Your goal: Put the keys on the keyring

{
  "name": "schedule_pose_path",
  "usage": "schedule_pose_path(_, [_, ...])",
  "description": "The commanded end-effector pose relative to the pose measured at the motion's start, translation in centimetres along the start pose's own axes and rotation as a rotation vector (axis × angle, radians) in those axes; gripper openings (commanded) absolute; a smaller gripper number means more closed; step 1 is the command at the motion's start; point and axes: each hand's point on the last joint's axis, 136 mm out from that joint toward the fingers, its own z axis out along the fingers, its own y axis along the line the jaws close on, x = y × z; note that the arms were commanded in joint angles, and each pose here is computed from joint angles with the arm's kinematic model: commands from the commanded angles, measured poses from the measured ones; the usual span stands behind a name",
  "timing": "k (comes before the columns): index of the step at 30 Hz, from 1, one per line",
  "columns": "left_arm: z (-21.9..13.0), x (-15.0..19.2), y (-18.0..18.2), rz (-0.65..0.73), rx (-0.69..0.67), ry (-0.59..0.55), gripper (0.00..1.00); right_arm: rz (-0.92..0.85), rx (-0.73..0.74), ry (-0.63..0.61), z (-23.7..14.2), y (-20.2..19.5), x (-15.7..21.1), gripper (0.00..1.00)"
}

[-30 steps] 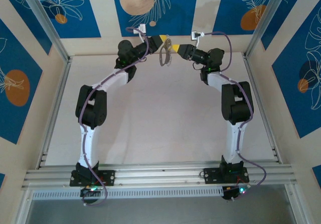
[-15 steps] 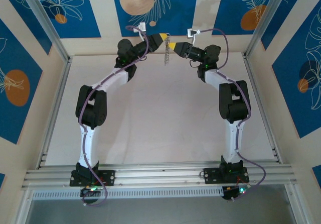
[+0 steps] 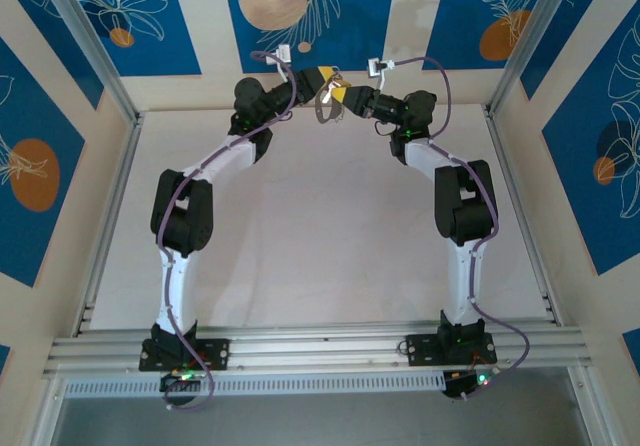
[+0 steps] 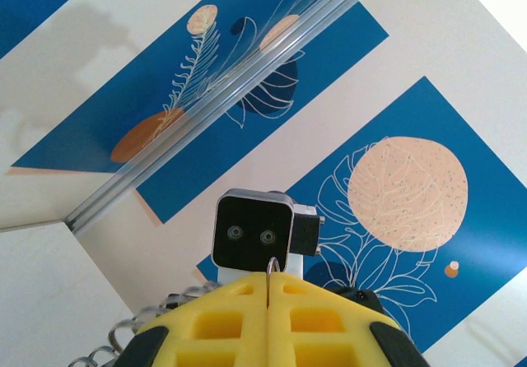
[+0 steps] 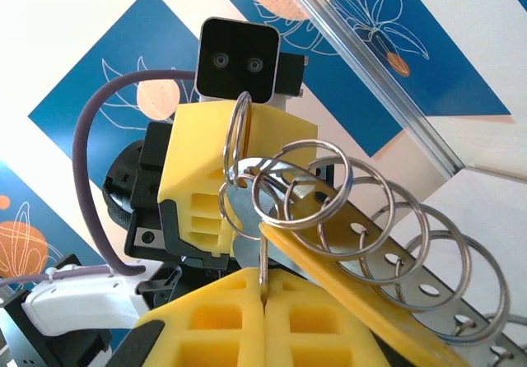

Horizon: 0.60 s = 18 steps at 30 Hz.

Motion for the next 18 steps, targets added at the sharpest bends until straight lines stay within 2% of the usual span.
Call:
schedule_pose_path(1, [0.6, -0.4, -1.8, 0.048, 0.065, -0.006, 0.00, -0.012, -0.014, -0.004, 0.1, 0.1, 0.3, 0.00])
schedule_pose_path(10, [0.7, -0.5, -1.9, 0.053, 0.068, -0.005, 0.00, 0.033, -0.033, 0.047, 2.1, -0.6, 2.2, 0.00])
schedule_pose_path(16, [0.7, -0.4, -2.0, 0.054, 0.069, -0.002, 0.00, 0.058, -0.011, 0.032, 1.0, -1.3, 2.1, 0.00])
schedule_pose_path(18, [0.7, -0.3, -1.9, 0.057, 0.070, -0.001, 0.00, 0.065, -0.002, 0.023, 0.4, -1.3, 1.8, 0.06])
